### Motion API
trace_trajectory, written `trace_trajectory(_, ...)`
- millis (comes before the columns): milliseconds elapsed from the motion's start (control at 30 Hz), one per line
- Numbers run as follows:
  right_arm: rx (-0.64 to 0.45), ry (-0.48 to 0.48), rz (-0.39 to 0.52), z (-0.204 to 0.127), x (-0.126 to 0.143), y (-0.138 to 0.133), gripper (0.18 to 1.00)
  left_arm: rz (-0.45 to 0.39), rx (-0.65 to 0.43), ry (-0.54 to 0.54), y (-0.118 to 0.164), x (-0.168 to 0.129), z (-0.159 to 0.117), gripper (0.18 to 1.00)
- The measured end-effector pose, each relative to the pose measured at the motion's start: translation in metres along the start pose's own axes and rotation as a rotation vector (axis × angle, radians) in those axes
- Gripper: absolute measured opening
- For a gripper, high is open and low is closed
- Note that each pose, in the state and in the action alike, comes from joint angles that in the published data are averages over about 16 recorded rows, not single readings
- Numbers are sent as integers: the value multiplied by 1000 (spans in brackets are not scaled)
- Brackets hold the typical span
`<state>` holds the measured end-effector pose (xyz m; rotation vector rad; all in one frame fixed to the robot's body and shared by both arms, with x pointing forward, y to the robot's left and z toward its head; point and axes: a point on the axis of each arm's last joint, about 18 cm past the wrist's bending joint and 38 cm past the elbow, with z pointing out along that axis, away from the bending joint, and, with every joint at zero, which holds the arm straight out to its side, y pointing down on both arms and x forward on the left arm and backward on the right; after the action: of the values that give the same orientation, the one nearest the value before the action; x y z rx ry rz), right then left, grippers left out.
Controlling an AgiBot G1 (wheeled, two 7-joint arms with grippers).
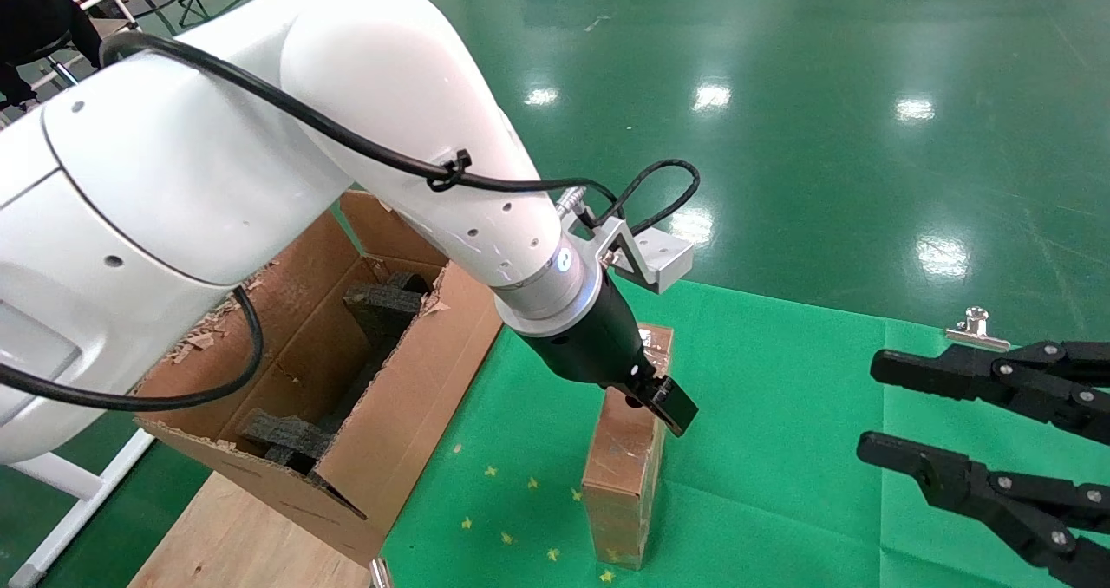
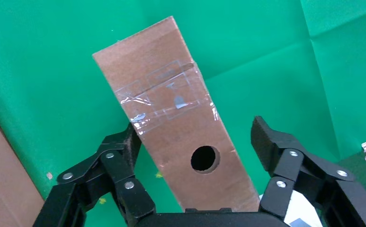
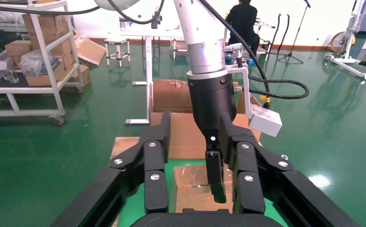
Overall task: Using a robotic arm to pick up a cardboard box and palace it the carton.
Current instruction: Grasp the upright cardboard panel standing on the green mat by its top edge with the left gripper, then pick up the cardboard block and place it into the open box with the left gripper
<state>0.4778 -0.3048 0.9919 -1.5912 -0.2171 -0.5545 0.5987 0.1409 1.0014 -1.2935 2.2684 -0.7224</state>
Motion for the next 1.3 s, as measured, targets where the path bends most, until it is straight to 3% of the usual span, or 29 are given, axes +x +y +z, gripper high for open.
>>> trace_trajectory(433, 0, 0, 0, 0, 0, 0, 659, -2, 7, 0, 0, -3, -2, 655)
trace_trajectory(700, 0, 0, 0, 0, 0, 0, 822, 30, 75, -28, -4, -29, -26, 478)
trace_trajectory(867, 0, 0, 0, 0, 0, 0, 898, 60, 170, -57, -6, -63, -65, 399)
trace_trajectory(1067, 0, 0, 0, 0, 0, 0, 961, 98, 306, -122, -2, -115, -135, 357)
trace_trajectory(1300, 0, 0, 0, 0, 0, 0, 994, 129, 427, -226, 22, -177, -218, 353)
